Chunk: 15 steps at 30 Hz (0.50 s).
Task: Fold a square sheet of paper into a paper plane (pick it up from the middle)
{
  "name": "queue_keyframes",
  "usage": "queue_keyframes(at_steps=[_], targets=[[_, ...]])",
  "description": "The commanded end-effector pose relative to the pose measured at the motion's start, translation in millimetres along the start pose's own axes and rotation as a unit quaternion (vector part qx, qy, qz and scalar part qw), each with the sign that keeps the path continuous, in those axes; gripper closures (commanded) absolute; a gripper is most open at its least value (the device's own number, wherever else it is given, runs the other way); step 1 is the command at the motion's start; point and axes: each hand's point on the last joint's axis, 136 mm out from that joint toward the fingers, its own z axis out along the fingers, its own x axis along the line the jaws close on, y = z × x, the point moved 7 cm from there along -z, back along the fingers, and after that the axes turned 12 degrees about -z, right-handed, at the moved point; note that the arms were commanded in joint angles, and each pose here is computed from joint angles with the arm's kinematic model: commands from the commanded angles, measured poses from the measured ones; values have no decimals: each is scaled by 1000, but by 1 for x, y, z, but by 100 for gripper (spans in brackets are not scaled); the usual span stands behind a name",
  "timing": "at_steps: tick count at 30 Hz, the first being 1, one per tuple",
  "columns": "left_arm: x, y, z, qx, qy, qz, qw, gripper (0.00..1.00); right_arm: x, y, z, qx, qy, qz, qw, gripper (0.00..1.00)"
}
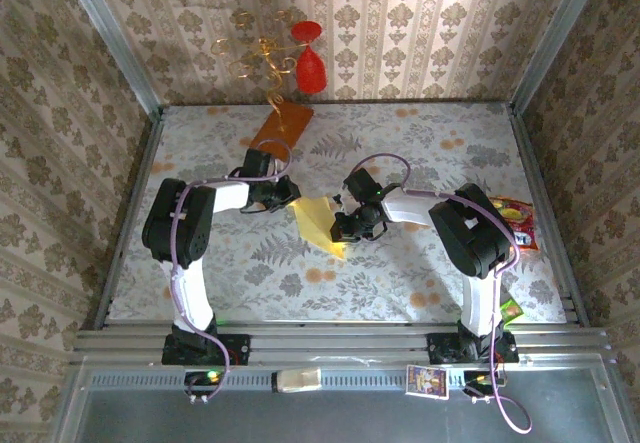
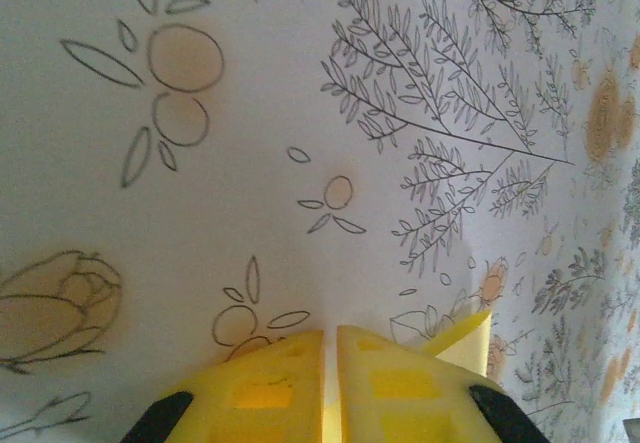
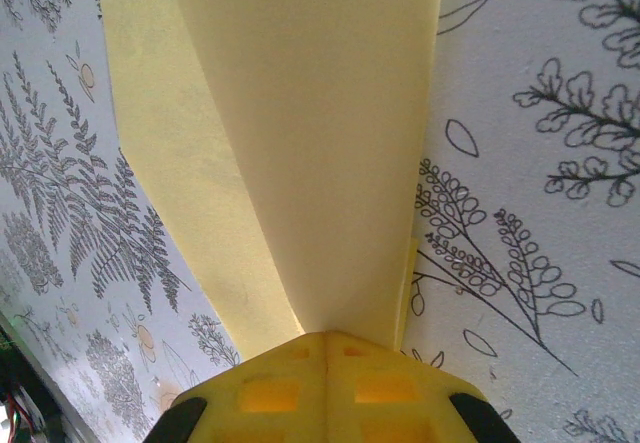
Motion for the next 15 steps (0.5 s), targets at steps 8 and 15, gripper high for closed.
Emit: queue_keyframes(at_steps=[8, 15], targets=[[-47, -2, -36, -30, -33, 43, 998, 87, -44, -53, 27, 111, -100, 62, 987, 93], [-53, -47, 0, 34, -22, 62, 997, 87, -42, -50, 26, 108, -95, 63, 988, 92]])
